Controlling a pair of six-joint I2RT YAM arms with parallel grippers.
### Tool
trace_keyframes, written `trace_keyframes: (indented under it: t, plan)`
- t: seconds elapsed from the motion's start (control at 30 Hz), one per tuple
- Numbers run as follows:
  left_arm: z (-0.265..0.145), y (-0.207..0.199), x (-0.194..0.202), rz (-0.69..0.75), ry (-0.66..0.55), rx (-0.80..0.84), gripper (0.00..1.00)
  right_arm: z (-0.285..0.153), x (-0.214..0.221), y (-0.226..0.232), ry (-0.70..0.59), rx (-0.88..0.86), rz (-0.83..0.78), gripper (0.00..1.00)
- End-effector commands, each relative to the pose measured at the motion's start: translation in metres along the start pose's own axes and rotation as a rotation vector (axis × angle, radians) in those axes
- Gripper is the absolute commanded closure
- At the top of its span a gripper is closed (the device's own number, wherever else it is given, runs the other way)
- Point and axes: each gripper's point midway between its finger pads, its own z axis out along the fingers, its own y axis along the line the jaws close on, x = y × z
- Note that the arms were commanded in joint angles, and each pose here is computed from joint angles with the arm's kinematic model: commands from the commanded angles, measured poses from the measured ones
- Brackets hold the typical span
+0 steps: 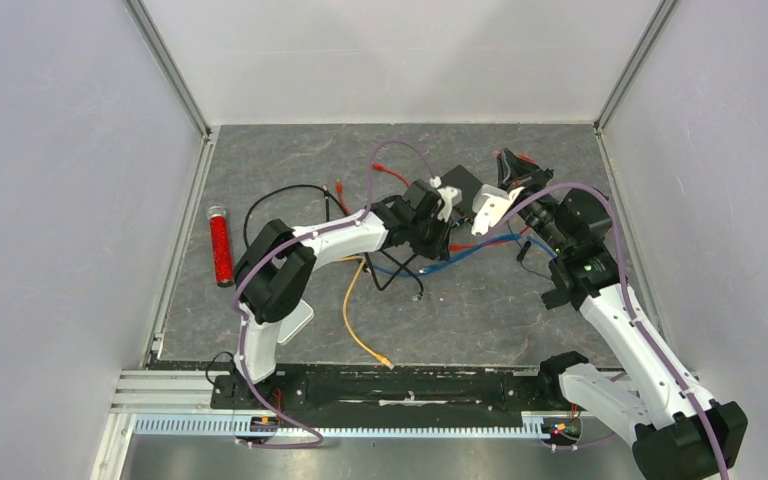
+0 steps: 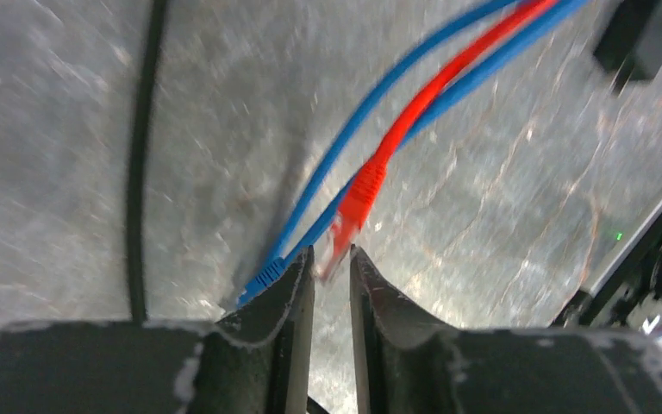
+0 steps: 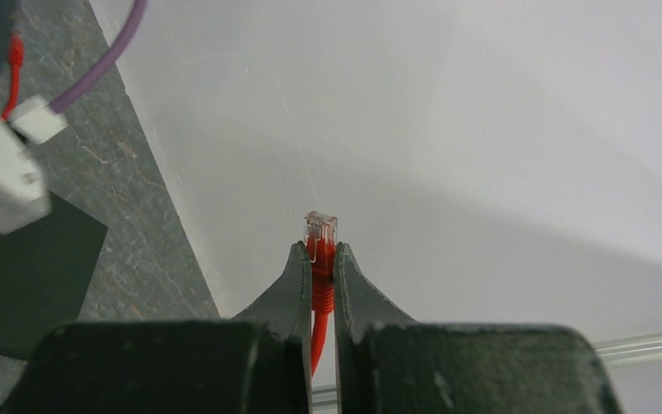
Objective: Insert the plug into the switch port
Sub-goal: Pick up the connector from the center of the board.
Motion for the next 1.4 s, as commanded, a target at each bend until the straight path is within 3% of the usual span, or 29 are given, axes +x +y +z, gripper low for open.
trace_keyframes:
  t: [0.0, 0.13, 0.2, 0.47, 0.8, 0.9, 1.07, 1.37]
  plan:
    - [-0.014, -0.03, 0.016, 0.031, 0.002, 0.104, 0.7, 0.001, -0.009, -0.049, 0.003, 0.097, -0.037, 1.0]
    - [-0.028, -0.025, 0.015, 0.112, -0.061, 0.083, 0.48, -0.005, -0.003, -0.043, 0.039, 0.071, -0.022, 1.0]
    - [-0.026, -0.022, 0.012, 0.152, -0.088, 0.07, 0.42, -0.009, -0.004, -0.039, 0.035, 0.069, -0.013, 1.0]
    - [-0.007, -0.02, 0.013, 0.275, -0.103, 0.065, 0.38, -0.008, -0.007, -0.034, 0.016, 0.042, 0.012, 1.0]
    - [0.022, -0.019, 0.037, 0.302, -0.041, 0.032, 0.38, -0.011, -0.002, -0.033, 0.035, 0.044, 0.027, 1.0]
    - [0.024, -0.014, 0.037, 0.295, -0.046, 0.003, 0.48, -0.012, -0.001, -0.032, 0.033, 0.04, 0.036, 1.0]
    - [0.0, -0.008, 0.013, 0.288, -0.123, -0.09, 0.97, -0.018, 0.001, -0.022, 0.04, 0.005, 0.028, 1.0]
    - [-0.045, -0.01, -0.033, 0.288, -0.242, -0.149, 0.98, -0.045, 0.043, 0.035, 0.278, -0.333, -0.045, 1.0]
